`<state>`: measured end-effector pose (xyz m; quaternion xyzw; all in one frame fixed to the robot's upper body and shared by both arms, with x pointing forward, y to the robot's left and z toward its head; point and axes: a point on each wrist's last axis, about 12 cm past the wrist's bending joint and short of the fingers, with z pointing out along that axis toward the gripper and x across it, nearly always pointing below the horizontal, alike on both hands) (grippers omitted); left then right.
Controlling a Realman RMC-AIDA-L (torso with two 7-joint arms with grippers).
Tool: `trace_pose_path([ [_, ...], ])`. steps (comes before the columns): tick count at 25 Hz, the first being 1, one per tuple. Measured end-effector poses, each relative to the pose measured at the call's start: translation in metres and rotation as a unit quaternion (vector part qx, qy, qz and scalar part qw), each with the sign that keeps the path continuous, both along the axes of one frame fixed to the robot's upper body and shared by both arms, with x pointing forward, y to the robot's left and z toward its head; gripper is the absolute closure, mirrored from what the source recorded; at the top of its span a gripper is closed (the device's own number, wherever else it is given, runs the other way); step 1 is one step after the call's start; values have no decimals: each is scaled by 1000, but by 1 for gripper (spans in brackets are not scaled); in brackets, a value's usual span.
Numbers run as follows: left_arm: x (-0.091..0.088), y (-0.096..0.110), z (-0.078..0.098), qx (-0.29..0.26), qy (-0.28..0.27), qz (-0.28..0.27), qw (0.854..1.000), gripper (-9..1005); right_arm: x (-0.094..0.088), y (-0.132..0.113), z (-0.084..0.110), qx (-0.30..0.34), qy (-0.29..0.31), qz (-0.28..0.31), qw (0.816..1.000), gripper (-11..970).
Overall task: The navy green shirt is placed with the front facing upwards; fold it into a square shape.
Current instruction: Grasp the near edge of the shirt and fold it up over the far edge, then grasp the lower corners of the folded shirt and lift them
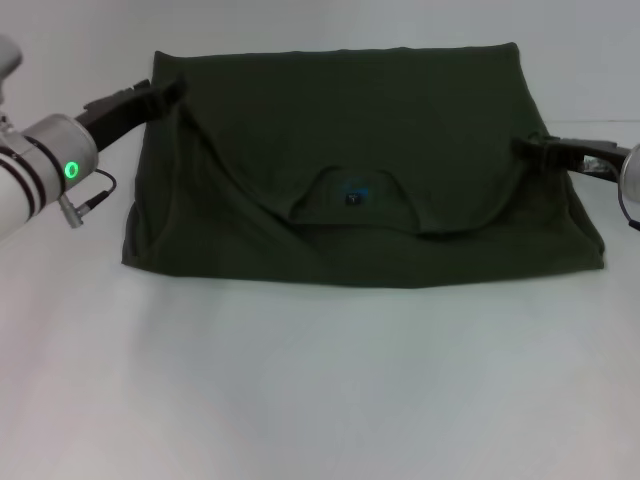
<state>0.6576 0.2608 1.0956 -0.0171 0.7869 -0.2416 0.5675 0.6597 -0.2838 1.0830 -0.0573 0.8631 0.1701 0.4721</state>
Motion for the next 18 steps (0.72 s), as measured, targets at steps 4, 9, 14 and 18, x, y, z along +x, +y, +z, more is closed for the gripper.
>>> trace_pose_path([
  [4, -10, 8, 7, -14, -27, -35, 999, 473, -2, -4, 12, 28, -21, 25, 999, 466],
  [9, -31, 15, 10, -4, -47, -99, 994, 442, -19, -9, 21, 94, -38, 74, 992, 358],
  [14, -54, 24, 6, 44, -50, -142, 988, 443, -37, -16, 26, 160, -17, 108, 981, 334],
  [18, -69, 32, -1, 90, -38, -160, 982, 443, -47, -26, 30, 197, 3, 110, 974, 342],
])
